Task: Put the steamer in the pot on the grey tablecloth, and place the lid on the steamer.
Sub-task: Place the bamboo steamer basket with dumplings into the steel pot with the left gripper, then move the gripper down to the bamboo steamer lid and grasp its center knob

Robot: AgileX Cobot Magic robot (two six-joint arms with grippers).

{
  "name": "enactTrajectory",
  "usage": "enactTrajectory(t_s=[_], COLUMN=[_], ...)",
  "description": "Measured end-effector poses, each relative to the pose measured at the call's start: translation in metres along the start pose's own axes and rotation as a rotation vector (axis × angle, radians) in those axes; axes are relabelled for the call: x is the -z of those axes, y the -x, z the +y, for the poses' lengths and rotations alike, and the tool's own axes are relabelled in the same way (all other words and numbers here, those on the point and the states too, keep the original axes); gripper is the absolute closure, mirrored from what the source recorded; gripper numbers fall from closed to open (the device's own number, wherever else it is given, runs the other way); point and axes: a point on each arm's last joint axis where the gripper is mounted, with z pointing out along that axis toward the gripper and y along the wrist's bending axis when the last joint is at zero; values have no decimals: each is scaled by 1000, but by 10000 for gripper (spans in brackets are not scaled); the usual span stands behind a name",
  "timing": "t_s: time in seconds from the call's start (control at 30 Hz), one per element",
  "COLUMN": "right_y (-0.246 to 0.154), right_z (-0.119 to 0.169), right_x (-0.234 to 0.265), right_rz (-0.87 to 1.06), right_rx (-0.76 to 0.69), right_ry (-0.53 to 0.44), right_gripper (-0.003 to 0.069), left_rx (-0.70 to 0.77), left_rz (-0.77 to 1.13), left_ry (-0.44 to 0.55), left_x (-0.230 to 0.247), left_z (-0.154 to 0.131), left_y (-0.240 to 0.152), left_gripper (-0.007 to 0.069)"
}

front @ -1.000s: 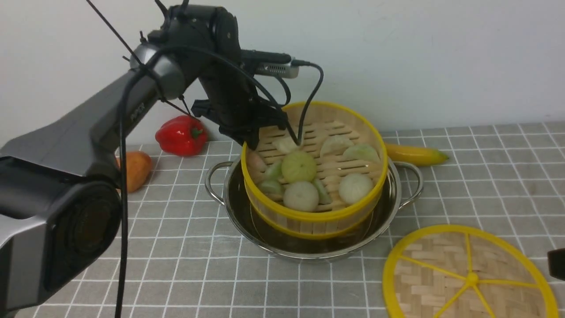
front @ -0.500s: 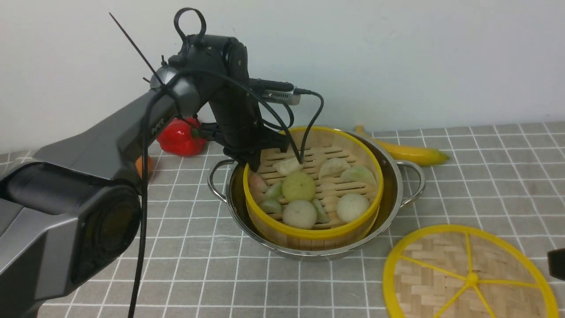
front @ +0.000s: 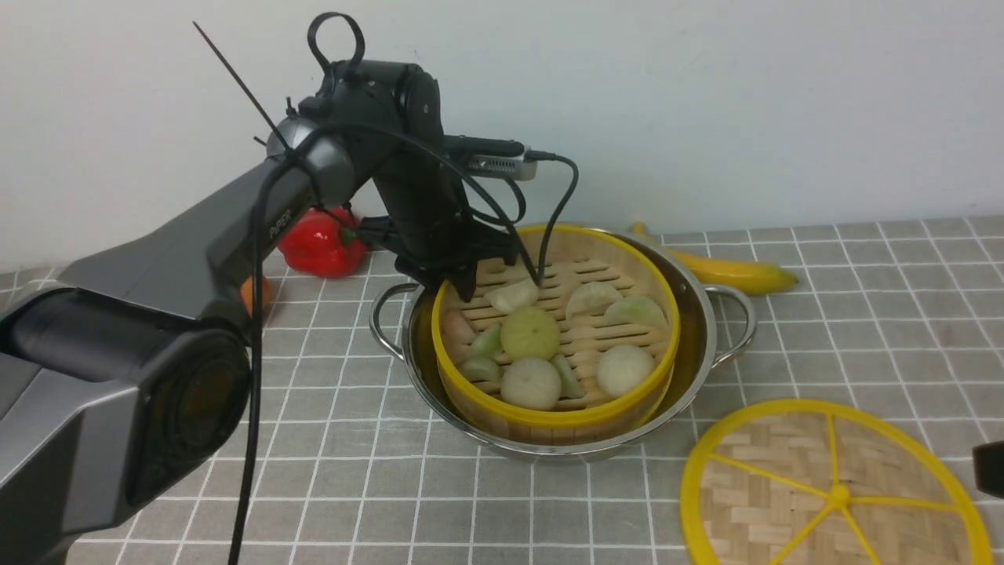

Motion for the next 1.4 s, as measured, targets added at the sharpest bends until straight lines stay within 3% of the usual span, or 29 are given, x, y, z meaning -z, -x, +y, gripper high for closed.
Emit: enactTrajectory(t_s=[0.13,0.37,0.57,0.77,0.97,1.13,1.4], right_y=[0,5,13,20,28,38,52], right_z=[1,10,15,8,-1,1,59], right_x=[0,-3,-12,-29,-49,-58,-68], right_rz=[-1,-20,-11,46,94,117,179], right_rx=[-3,-32,-32,-41,-35,-33,175], right_ry=[7,129,232,229,222,257,365], right_gripper=[417,417,417,417,417,417,417], left_rx=[-10,-29,-38,-99,-142,-156,-184], left_rz=[-56,-190,-331,-517,-678,-741,-700], left_ry=[20,66,72,58,70,77,86], left_x=[17,71,146,241,331,373,377], left_z=[1,3,2,-1,-1,2,7], left_y=[7,14,6,-21,-79,-135,-217], left_gripper=[268,261,343,482,639,648,648])
